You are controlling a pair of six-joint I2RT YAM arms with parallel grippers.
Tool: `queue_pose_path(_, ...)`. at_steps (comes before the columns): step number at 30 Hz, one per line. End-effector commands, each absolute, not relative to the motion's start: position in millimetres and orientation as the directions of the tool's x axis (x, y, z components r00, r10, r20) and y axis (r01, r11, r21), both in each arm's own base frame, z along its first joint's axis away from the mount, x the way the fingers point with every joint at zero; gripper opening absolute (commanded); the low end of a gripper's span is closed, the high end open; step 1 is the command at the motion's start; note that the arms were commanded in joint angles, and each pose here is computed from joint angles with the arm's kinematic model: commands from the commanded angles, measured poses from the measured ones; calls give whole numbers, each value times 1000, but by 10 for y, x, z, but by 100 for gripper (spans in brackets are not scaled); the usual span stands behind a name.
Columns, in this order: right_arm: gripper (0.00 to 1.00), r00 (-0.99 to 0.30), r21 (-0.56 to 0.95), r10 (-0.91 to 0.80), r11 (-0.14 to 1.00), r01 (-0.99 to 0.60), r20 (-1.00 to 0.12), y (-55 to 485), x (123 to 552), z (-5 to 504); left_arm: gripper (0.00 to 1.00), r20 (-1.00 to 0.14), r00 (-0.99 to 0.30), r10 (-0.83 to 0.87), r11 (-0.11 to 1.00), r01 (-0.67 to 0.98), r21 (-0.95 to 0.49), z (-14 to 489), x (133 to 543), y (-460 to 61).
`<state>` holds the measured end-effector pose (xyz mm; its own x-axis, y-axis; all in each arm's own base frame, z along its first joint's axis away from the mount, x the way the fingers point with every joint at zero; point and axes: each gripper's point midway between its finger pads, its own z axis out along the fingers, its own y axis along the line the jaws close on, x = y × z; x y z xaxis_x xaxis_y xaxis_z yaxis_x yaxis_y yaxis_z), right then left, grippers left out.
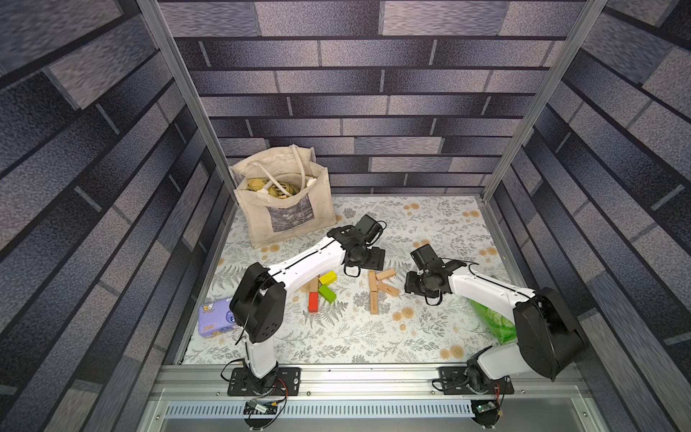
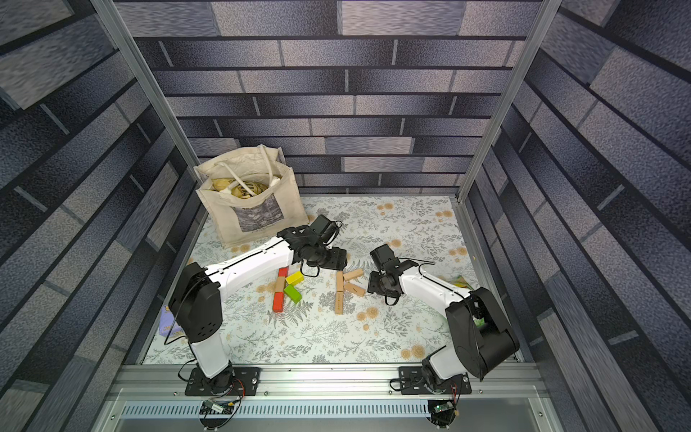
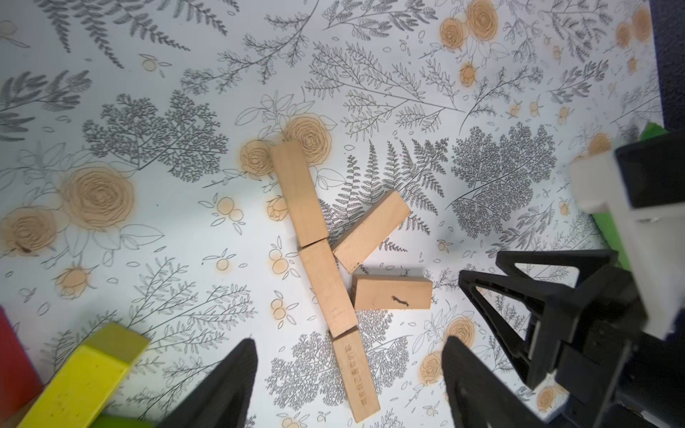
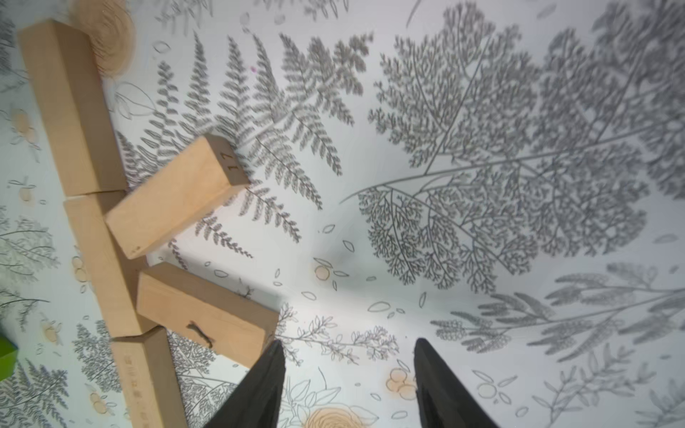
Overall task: Assemble the letter k with building blocks
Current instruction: Adjust the building block at the center of the board.
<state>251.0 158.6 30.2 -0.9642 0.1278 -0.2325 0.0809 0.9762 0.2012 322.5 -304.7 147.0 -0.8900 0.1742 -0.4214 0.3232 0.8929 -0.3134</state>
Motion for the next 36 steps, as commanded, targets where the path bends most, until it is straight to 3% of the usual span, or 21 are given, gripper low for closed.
queue_pose_path(1, 54, -969, 181, 171, 974, 138, -180, 1595, 2328, 147, 95, -419, -891, 178, 895, 323, -308, 1411, 3132, -2810)
queue_pose_path(3, 53, -965, 185, 186, 971, 152, -186, 1608, 2324, 121, 100, -424, -890, 168, 897, 316, -309, 1446, 3089, -2693)
queue_pose_path(15, 56, -957, 154, 204, 973, 174, -205, 1577, 2382, 118, 100, -438, -896, 80, 919, 237, -315, 1559, 3091, -2218)
queue_pose_path(36, 58, -958, 128, 186, 979, 160, -220, 1607, 2497, 135, 100, -411, -909, 67, 922, 214, -322, 1431, 3078, -2192)
